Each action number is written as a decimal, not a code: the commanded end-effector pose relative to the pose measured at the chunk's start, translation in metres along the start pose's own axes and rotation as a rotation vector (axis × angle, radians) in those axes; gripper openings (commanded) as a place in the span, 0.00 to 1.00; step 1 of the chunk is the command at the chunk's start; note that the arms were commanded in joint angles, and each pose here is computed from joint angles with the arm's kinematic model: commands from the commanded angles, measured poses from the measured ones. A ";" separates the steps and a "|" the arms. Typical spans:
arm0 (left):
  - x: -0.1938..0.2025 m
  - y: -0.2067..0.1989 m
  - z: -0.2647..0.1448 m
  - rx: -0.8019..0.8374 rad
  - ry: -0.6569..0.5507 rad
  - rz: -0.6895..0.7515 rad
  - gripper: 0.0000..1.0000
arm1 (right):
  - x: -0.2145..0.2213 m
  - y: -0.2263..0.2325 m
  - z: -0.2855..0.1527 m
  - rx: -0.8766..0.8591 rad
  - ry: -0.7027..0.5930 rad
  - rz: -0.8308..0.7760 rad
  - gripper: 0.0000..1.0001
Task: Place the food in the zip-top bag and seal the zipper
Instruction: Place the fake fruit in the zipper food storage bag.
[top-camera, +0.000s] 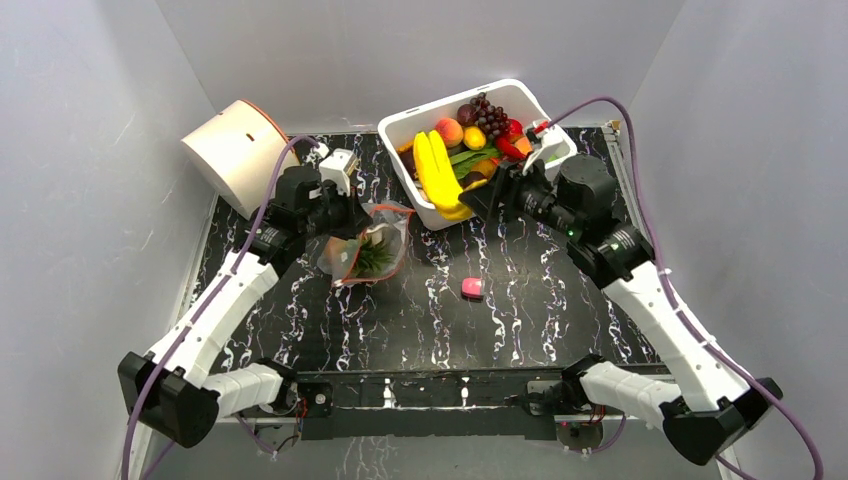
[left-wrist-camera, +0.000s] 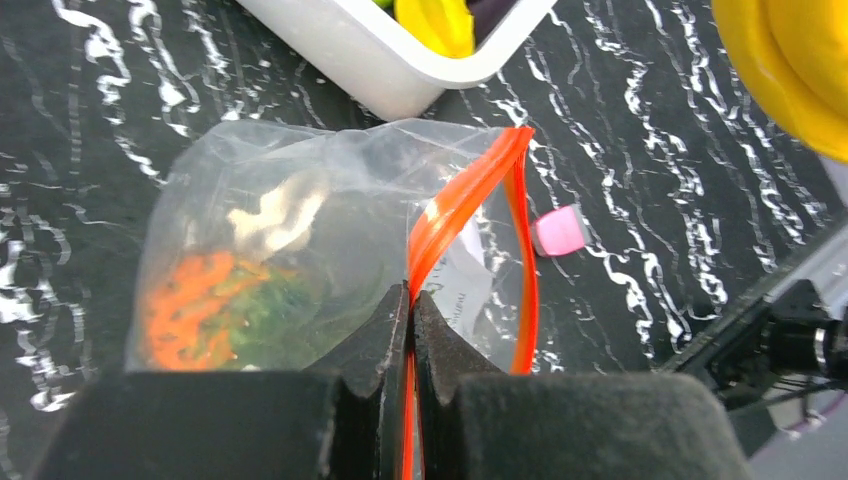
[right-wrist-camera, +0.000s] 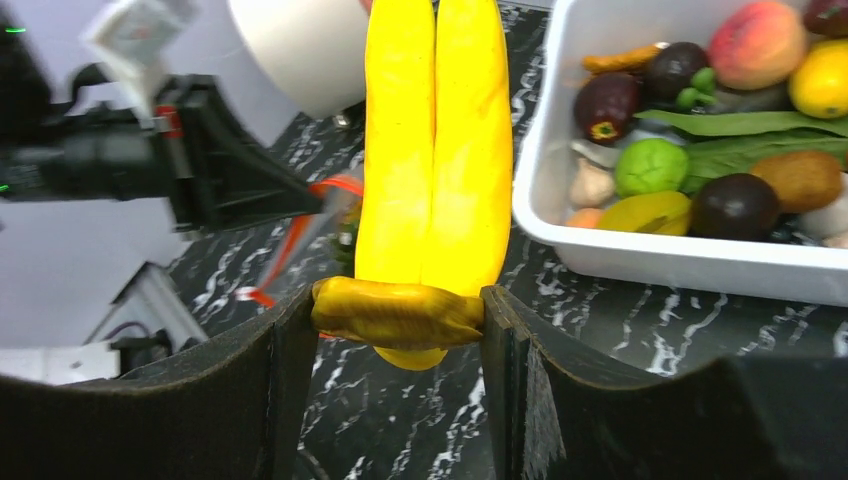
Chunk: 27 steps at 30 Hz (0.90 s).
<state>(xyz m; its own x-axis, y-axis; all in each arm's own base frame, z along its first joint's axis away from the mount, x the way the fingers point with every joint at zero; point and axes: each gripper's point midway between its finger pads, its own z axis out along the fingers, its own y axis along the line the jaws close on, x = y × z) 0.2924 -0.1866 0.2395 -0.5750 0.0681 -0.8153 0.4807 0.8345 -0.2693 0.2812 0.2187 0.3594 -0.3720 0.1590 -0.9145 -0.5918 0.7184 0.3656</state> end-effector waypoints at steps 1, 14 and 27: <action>-0.005 -0.025 0.005 0.128 -0.017 -0.071 0.00 | -0.013 0.042 -0.026 -0.181 -0.044 0.039 0.15; -0.009 -0.037 0.011 0.196 -0.040 -0.145 0.00 | 0.069 0.064 -0.041 -0.315 0.288 0.343 0.14; -0.010 -0.044 0.005 0.237 -0.067 -0.138 0.00 | 0.108 0.055 -0.026 -0.295 0.409 0.483 0.14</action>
<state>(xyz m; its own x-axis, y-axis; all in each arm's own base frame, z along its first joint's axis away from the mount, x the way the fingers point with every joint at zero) 0.2865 -0.2222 0.2319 -0.6530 -0.0577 -0.7551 0.4927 0.7249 -0.4814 0.1853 0.2503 0.2811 -0.8420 0.0889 -0.5322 -0.4431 0.4489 0.7760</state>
